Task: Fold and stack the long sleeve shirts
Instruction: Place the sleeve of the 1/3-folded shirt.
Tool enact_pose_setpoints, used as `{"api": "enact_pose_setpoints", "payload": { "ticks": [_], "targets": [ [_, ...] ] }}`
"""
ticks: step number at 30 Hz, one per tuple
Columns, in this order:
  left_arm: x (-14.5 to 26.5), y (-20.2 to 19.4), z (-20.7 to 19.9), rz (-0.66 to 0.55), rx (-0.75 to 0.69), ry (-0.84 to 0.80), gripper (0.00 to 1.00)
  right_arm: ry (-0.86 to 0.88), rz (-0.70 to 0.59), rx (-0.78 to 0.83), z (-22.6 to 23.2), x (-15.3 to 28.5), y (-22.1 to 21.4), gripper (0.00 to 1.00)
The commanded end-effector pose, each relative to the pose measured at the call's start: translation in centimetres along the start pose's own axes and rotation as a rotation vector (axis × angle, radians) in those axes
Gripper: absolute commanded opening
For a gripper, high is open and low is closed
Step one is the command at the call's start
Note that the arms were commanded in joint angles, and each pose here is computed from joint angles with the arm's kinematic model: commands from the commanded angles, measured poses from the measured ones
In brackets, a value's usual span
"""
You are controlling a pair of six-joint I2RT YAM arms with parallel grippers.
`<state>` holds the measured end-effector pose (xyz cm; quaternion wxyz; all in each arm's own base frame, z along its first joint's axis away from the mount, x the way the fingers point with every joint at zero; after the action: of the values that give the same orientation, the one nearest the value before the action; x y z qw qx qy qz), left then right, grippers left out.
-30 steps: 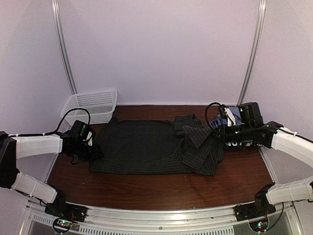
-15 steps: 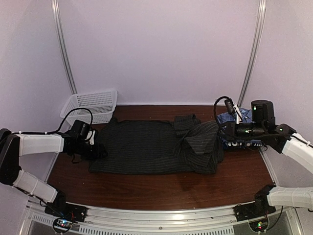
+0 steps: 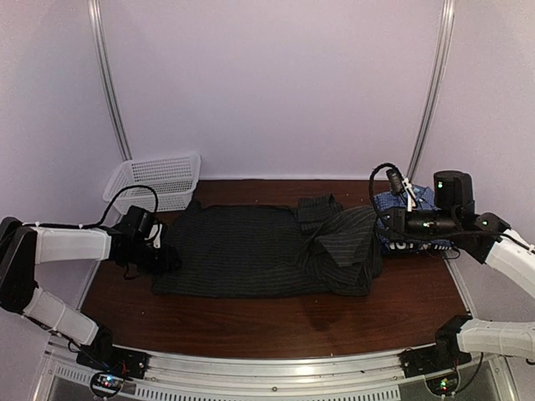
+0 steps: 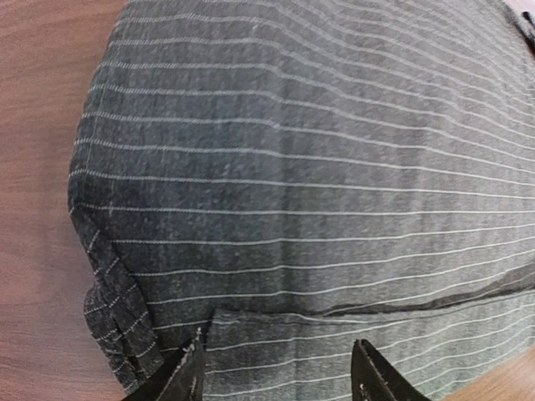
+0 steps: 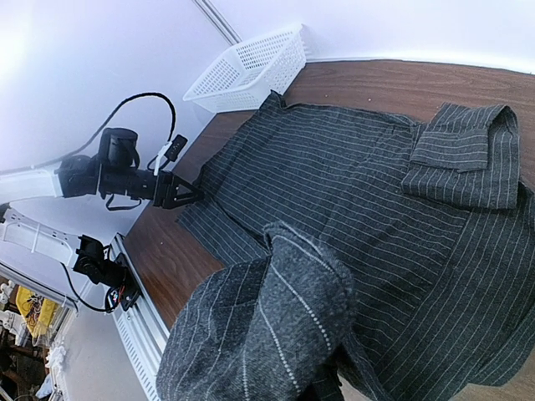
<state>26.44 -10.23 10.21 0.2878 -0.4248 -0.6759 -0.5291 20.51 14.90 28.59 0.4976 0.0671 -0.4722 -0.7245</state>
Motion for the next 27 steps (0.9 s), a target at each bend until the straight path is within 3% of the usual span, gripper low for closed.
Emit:
{"api": "enact_pose_setpoints", "payload": {
  "ticks": [1,9,27],
  "targets": [
    [-0.8,-0.2,0.8,-0.001,0.003,0.041,0.60,0.018,-0.026,0.009,0.7,0.6,0.8,0.00],
    [-1.5,-0.6,1.0,0.015,0.000,0.049,0.54,0.017,-0.014,0.001,0.3,0.2,0.4,0.00],
    [-1.4,-0.7,0.9,0.007,-0.006,0.029,0.17,0.001,0.008,-0.011,-0.5,-0.5,-0.2,0.00]
  ]
}}
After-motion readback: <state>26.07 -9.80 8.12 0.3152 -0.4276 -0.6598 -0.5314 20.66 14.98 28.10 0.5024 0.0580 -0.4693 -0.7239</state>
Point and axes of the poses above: each gripper's point midway between its finger pads, its own x axis back along the fingers, its own z axis along the line the jaws close on, y = z × x, the point moved 7 cm from there along x, back along the fingers, and after that the axes turned 1 degree about -x, right-handed, at the moved point
